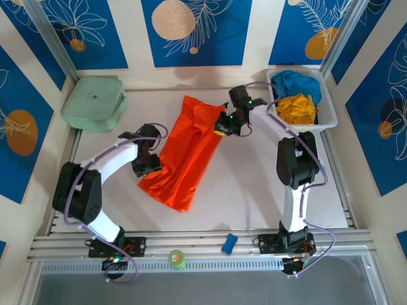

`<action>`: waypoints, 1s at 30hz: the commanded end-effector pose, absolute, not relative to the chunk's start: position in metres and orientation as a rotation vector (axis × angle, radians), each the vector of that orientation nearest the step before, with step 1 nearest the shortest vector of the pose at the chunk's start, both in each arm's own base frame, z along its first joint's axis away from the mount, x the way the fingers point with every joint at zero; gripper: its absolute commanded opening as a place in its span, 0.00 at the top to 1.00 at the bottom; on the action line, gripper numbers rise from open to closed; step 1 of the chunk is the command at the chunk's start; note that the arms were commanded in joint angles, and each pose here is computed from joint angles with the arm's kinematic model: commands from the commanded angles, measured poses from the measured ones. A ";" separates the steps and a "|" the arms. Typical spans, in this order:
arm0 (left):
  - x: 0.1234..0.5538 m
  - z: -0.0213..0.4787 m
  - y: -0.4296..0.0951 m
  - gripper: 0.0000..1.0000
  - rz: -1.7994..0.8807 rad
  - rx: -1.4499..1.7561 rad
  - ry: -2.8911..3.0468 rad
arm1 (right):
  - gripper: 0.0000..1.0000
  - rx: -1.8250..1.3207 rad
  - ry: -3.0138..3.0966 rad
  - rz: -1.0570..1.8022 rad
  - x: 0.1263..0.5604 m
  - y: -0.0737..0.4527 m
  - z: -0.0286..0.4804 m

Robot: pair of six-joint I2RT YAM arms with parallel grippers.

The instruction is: Fold and stack the t-shirts

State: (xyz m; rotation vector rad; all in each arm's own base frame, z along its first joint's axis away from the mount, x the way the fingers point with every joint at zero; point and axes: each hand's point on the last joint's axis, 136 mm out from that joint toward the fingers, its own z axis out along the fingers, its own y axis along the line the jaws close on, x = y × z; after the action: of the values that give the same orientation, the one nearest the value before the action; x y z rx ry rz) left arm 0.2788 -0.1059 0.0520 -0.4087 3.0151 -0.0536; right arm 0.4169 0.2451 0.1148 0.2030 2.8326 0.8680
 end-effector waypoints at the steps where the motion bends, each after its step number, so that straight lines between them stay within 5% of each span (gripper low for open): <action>1: 0.286 0.034 -0.100 0.54 0.008 -0.374 3.010 | 0.87 0.348 2.826 0.877 0.419 0.263 0.088; 18: 0.174 -0.022 -0.122 0.57 -0.282 -0.736 3.110 | 0.90 0.467 2.954 0.631 0.470 0.257 -0.002; 30: 0.149 -0.007 -0.167 0.55 -0.319 -0.743 3.070 | 0.90 0.346 2.992 0.481 0.484 0.208 -0.007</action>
State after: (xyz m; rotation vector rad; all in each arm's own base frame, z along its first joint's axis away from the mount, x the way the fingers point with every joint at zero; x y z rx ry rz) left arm 0.1900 -0.1836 0.0168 -0.6114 2.9317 -0.4925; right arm 0.4963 0.2418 0.0212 0.3463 2.8956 0.6557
